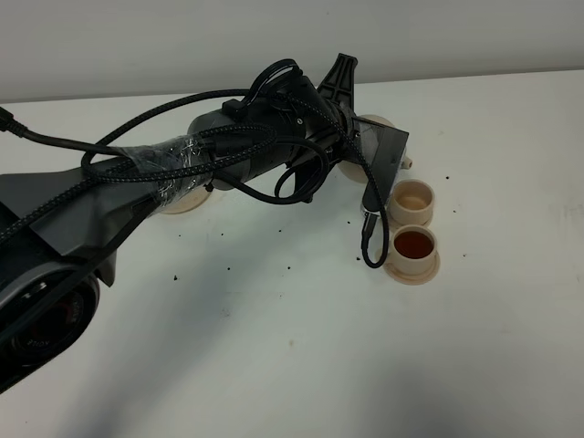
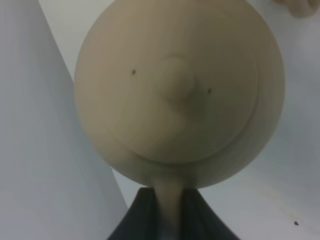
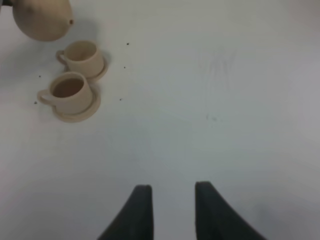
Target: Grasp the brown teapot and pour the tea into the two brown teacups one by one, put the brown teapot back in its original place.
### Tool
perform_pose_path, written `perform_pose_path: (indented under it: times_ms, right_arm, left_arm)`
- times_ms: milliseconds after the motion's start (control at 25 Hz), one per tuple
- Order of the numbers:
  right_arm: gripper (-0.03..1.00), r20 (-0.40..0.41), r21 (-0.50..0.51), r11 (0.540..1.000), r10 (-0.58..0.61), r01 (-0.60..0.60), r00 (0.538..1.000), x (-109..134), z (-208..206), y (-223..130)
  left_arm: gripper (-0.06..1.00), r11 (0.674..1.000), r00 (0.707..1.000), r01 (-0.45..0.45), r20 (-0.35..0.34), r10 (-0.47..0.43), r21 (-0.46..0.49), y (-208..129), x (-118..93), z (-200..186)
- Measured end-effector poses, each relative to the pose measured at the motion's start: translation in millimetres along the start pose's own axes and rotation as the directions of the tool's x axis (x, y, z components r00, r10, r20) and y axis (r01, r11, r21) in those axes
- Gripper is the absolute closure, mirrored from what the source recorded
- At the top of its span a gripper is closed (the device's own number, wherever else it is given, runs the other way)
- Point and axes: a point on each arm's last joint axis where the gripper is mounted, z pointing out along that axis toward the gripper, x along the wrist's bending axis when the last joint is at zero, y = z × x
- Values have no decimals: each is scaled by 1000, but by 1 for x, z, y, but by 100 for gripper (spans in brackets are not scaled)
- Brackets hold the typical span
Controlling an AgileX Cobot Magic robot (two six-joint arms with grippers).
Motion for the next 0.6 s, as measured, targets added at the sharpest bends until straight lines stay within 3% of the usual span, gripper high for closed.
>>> perform_pose_path:
  times_ms: [600]
  right_arm:
    - [73,0,0,1000,0,0,1000,0,0,0]
  left_arm:
    - [79,996,996,-84,-14,84,-8,8,0,-2]
